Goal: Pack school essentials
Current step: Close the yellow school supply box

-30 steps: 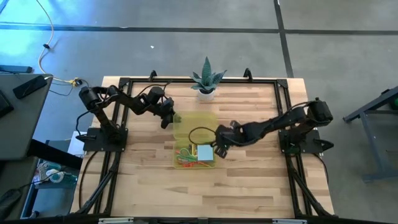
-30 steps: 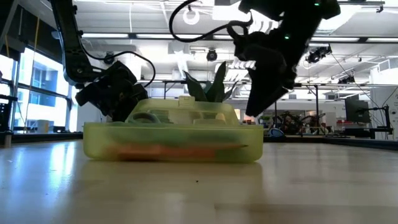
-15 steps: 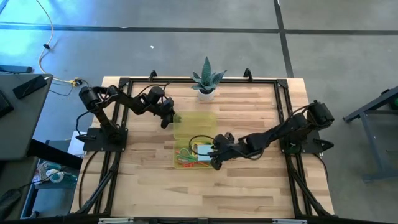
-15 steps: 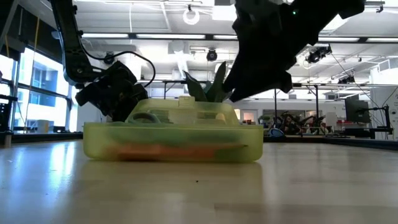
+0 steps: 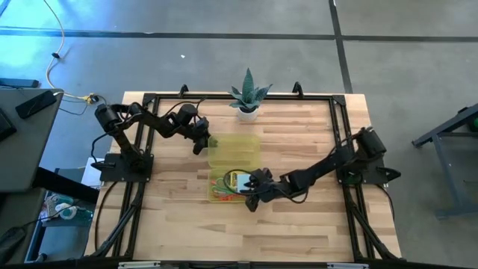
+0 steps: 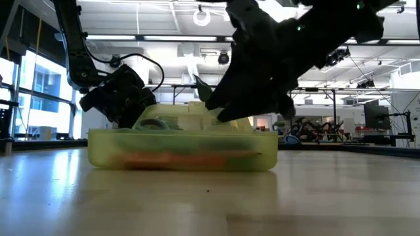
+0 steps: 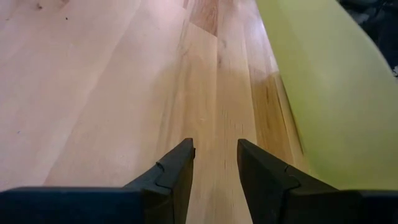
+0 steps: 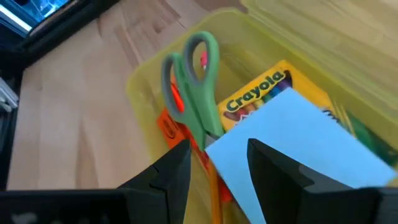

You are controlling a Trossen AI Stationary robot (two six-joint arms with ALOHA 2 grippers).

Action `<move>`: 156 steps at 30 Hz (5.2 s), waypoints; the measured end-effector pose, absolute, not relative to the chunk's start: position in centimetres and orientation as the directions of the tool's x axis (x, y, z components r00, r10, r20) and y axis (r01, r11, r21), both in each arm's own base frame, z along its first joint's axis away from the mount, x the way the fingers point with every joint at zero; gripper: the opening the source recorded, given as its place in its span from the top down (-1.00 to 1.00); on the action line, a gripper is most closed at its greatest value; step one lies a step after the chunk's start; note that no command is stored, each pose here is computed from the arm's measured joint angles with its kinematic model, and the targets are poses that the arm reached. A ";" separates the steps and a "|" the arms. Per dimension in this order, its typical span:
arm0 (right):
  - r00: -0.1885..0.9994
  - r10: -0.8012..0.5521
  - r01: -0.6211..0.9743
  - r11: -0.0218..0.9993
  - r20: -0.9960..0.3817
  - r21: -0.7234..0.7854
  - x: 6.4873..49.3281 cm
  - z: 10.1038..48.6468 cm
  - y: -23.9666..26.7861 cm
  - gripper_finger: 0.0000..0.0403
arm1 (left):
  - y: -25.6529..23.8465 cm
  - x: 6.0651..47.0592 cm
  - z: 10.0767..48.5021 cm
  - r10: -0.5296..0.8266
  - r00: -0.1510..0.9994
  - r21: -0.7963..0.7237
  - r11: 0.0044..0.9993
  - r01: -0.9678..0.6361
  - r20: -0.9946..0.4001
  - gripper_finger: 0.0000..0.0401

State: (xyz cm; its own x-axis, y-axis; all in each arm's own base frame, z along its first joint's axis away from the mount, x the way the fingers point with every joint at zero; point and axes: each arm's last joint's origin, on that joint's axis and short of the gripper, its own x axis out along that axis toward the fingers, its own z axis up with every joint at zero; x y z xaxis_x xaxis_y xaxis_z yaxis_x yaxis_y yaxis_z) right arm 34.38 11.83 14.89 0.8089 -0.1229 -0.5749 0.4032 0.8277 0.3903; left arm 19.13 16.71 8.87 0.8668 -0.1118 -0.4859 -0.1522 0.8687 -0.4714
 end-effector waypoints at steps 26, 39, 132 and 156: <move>0.887 -0.137 0.333 0.852 -0.441 0.404 36.2 13.4 12.7 0.26 | 16.7 19.1 8.9 -0.109 0.866 -0.451 0.881 -0.142 -0.487 0.43; 0.891 0.056 0.246 0.774 -0.450 0.583 34.0 13.7 17.8 0.26 | 16.8 19.2 8.9 -0.107 0.869 -0.447 0.884 -0.140 -0.484 0.43; 0.864 -0.243 0.480 0.665 -0.441 0.572 34.2 10.5 16.9 0.26 | 6.0 22.4 13.9 -0.123 0.756 -0.033 0.991 0.132 -0.643 0.43; 0.781 -0.351 0.507 0.839 -0.517 0.196 35.5 15.7 7.8 0.26 | 7.6 22.1 13.9 0.018 0.760 0.078 0.996 0.042 -0.649 0.43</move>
State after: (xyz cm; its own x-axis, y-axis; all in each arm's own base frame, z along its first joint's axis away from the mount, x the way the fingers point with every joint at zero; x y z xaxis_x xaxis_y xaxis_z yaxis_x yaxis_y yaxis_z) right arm 35.53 7.79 15.67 0.7808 -0.3513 -0.5166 0.5074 0.8391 0.1962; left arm 22.14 7.57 13.93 0.7602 0.0183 -0.6494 0.0424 0.9961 0.0778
